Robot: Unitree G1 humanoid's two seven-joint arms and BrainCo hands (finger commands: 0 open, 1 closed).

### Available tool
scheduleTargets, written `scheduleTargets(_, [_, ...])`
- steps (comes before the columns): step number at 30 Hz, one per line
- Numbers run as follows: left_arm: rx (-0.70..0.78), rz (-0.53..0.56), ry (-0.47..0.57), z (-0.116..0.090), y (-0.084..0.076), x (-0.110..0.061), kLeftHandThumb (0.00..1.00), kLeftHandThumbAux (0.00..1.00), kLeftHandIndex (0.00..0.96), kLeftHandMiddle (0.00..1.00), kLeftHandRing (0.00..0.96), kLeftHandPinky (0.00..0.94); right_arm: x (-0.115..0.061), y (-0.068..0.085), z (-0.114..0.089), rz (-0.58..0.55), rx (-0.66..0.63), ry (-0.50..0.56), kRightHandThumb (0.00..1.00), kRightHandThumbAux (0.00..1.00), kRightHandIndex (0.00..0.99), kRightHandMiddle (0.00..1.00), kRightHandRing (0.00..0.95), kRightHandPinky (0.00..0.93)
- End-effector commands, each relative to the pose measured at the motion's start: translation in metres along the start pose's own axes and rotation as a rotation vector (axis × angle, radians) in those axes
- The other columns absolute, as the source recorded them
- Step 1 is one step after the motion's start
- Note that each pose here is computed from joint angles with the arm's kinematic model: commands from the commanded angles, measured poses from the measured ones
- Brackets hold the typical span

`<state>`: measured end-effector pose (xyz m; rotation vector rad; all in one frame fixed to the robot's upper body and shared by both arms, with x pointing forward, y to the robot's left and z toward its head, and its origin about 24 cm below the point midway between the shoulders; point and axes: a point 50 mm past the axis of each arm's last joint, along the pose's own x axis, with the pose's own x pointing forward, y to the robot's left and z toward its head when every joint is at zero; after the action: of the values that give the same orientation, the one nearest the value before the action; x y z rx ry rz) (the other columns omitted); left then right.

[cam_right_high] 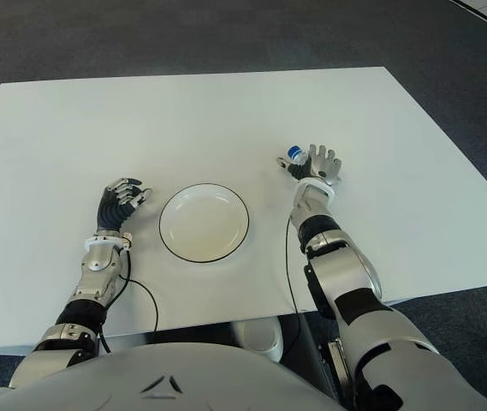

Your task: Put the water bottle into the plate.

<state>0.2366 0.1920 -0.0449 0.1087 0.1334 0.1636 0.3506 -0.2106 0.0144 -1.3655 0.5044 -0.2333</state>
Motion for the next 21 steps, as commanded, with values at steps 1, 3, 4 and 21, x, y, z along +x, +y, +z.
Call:
scheduleTargets(1, [0.005,0.008,0.188,-0.034,0.0,-0.022,0.708,0.715,0.433,0.594,0.58,0.552,-0.013,0.035,-0.013,0.206,0.012,0.098,0.534,0.192,0.0,0.0,0.0,0.0])
scheduleTargets(3, [0.004,0.015,0.184,-0.034,0.001,-0.023,0.708,0.715,0.433,0.596,0.582,0.555,-0.014,0.038,-0.015,0.258,0.014,0.127,0.538,0.206,0.0,0.0,0.0,0.0])
scheduleTargets(4, [0.005,0.017,0.181,-0.033,0.001,-0.023,0.708,0.715,0.433,0.597,0.584,0.557,-0.015,0.04,-0.016,0.28,0.014,0.14,0.539,0.214,0.0,0.0,0.0,0.0])
scheduleTargets(21, [0.064,-0.001,0.162,-0.032,0.004,-0.024,0.707,0.717,0.433,0.595,0.592,0.572,-0.034,0.07,-0.034,0.444,0.15,0.344,0.556,0.321,0.0,0.0,0.0,0.053])
